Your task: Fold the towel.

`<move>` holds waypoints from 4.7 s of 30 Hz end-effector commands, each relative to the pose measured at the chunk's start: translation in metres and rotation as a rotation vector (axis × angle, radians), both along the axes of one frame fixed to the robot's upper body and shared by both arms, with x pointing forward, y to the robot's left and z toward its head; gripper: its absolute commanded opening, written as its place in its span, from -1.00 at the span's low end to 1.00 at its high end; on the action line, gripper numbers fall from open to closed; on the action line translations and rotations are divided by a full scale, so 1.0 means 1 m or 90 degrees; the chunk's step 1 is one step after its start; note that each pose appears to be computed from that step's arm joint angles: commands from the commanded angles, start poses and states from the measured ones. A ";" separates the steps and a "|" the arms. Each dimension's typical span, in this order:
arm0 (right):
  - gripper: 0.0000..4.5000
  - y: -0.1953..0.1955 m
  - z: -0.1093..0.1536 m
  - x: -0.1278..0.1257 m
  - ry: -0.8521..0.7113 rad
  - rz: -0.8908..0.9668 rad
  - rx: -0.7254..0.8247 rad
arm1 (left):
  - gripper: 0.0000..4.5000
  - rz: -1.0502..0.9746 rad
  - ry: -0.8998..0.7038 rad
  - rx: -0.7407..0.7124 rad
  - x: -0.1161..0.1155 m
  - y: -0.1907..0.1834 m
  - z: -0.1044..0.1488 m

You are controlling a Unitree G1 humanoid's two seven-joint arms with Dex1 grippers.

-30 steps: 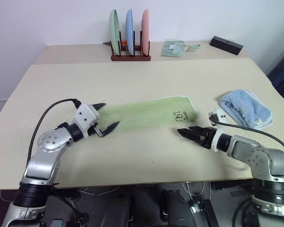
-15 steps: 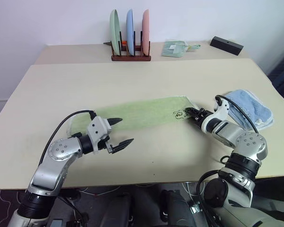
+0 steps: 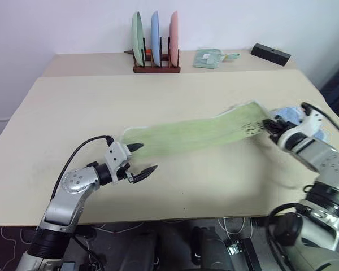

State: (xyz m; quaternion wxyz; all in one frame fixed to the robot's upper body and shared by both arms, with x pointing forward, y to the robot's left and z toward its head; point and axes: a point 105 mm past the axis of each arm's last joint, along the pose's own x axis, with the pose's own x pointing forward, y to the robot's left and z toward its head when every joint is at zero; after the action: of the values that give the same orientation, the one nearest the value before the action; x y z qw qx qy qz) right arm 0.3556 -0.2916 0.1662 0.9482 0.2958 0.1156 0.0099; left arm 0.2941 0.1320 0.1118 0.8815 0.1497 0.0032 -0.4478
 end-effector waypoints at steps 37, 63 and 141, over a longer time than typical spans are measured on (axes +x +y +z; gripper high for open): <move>-0.87 0.138 0.024 0.003 -0.282 0.476 -0.453 | 1.00 0.071 0.072 -0.080 -0.017 0.004 0.013; 0.24 0.162 0.017 0.004 -0.361 0.517 -0.498 | 1.00 0.324 0.309 -0.301 -0.036 0.018 -0.016; 0.90 0.144 -0.012 0.004 -0.312 0.471 -0.678 | 0.53 -0.027 0.198 -0.020 0.014 -0.067 0.033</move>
State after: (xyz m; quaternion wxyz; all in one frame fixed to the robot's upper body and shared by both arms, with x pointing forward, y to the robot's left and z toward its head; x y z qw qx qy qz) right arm 0.3575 -0.1483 0.1335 0.8981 -0.2709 0.0140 0.3461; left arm 0.3107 0.0571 0.1218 0.8563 0.0820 0.1600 -0.4842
